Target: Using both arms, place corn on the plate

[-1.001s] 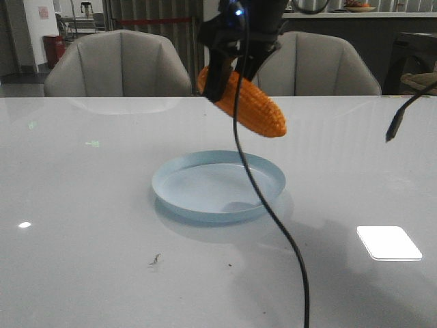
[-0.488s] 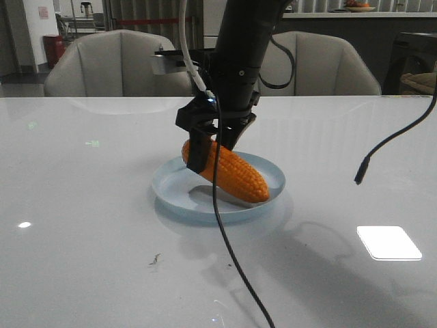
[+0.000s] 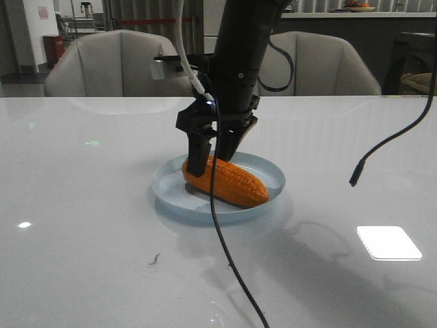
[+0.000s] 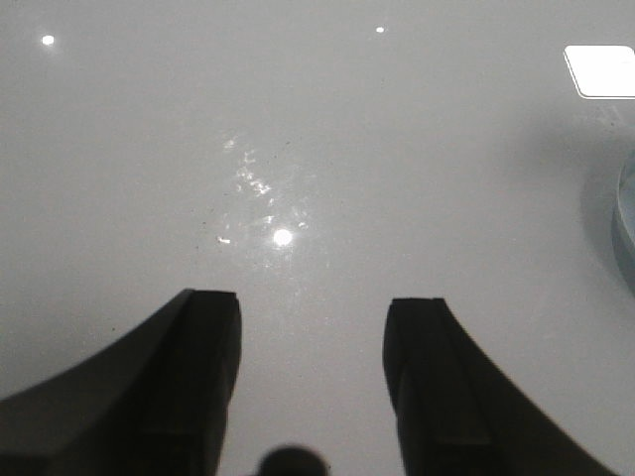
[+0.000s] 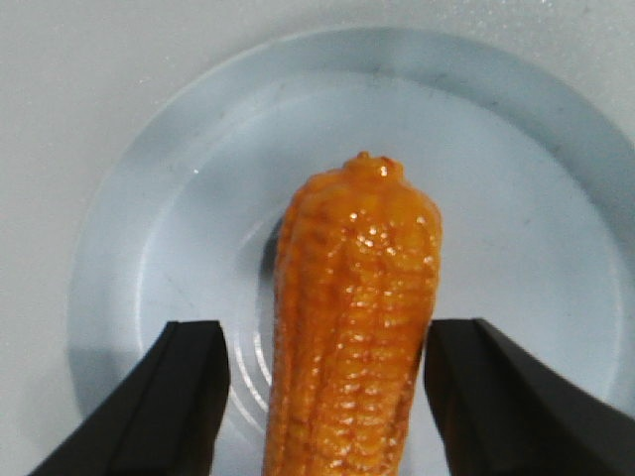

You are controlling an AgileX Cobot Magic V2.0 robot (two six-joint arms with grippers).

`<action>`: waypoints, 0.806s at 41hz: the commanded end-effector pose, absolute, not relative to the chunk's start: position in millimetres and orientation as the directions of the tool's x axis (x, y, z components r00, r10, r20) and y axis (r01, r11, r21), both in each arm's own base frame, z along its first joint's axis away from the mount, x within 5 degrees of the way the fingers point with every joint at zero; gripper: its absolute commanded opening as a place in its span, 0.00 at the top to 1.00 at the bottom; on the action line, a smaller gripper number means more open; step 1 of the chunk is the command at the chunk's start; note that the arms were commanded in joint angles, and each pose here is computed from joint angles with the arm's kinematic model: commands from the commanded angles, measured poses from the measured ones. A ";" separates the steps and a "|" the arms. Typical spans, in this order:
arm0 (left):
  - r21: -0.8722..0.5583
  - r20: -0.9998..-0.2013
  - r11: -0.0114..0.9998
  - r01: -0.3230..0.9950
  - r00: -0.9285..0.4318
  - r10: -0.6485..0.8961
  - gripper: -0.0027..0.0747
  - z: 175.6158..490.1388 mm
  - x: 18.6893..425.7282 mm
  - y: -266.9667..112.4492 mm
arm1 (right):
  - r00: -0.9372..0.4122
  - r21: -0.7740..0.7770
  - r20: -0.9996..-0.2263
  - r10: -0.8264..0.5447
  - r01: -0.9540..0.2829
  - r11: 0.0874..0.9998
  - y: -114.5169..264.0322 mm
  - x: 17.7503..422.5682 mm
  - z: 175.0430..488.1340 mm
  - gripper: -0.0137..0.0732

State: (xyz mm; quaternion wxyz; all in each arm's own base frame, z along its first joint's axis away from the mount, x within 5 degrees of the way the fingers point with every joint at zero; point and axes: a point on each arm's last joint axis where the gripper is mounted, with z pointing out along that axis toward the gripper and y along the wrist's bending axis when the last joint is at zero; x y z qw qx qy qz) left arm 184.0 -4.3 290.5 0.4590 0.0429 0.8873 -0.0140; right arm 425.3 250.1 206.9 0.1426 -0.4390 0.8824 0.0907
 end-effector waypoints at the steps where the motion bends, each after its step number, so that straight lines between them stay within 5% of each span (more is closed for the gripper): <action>1: 0.011 -0.869 0.997 0.073 -0.493 0.046 0.45 306.5 187.1 -3.6 | -0.529 -0.006 -0.453 -0.718 -0.804 0.595 248.4 422.6 268.9 0.23; 14: 0.011 -0.869 0.997 0.073 -0.493 0.046 0.45 306.5 187.1 -3.6 | -0.583 0.009 -0.569 -0.580 -0.709 0.705 224.5 406.8 364.7 0.23; 33: 0.015 -0.886 0.998 0.065 -0.462 0.044 0.45 309.4 188.8 -3.0 | -0.562 -0.024 -0.756 -0.336 -0.488 0.873 107.9 359.3 484.7 0.23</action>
